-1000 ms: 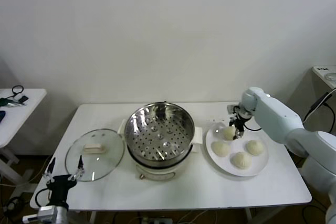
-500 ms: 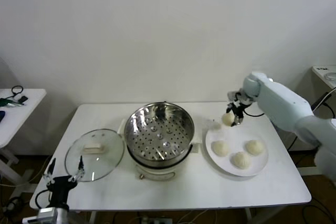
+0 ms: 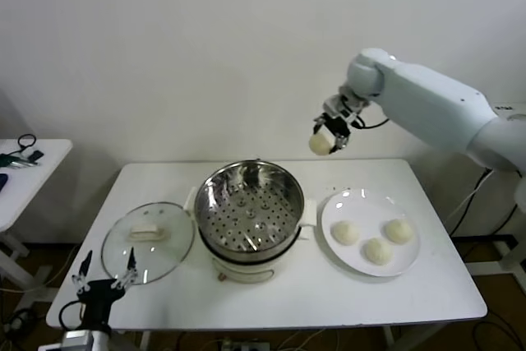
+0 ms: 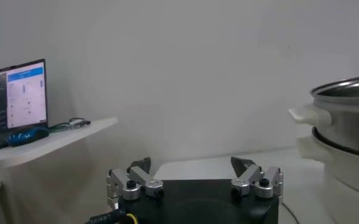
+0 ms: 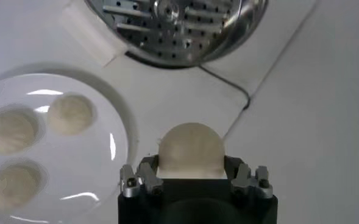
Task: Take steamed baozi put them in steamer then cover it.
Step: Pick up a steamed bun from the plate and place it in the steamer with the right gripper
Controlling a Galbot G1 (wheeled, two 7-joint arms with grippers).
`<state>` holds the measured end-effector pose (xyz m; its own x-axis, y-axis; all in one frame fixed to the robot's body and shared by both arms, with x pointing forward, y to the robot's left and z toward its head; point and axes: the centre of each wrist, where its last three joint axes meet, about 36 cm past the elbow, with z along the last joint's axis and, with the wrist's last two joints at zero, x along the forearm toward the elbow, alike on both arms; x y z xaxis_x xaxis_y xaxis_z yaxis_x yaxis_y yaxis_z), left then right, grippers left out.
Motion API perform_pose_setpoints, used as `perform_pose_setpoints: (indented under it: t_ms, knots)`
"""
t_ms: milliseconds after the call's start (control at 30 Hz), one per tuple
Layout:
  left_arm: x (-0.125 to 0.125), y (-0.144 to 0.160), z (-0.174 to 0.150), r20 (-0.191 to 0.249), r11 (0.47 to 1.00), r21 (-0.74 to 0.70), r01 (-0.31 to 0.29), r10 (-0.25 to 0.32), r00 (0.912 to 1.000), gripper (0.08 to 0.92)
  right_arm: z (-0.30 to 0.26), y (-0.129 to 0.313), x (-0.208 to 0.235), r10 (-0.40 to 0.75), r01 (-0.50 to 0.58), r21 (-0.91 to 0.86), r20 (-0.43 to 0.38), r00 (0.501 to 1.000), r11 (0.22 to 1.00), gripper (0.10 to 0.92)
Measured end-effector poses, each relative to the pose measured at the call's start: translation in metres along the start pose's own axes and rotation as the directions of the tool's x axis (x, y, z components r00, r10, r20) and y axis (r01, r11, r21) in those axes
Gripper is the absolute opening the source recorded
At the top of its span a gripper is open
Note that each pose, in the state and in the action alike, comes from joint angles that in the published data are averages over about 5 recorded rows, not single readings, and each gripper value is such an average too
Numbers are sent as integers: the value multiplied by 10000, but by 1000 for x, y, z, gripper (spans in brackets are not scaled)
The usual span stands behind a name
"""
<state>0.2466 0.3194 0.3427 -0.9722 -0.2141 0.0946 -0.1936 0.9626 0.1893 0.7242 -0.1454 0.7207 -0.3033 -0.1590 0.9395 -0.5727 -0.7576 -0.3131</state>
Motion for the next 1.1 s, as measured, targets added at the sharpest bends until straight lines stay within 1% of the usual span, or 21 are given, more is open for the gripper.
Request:
perform_pose_setpoints:
  t_ms: [100,200,500,800,1100]
  knots:
    - [2,-1,0,4,10000,-24,-50,50,10000,823,-30,-19,-1,-91,105,1364,-107,9999,9906,697]
    - [5,-1,1,-19,10000,-45,-77,77,10000,823,-58,-34,-7,-183,233,2588,-217,9996,9656,699]
    - [13,2,7,-154,9998,-148,-147,145,9998,823,-129,-56,-45,-485,670,5333,-487,9976,8433,701]
    - [17,6,12,-262,9997,-212,-136,130,9996,823,-171,-61,-86,-652,938,6647,-678,9956,7412,702]
    - [19,11,14,-304,9995,-273,-134,125,9995,823,-188,-62,-117,-735,1075,7037,-785,9942,7023,705]
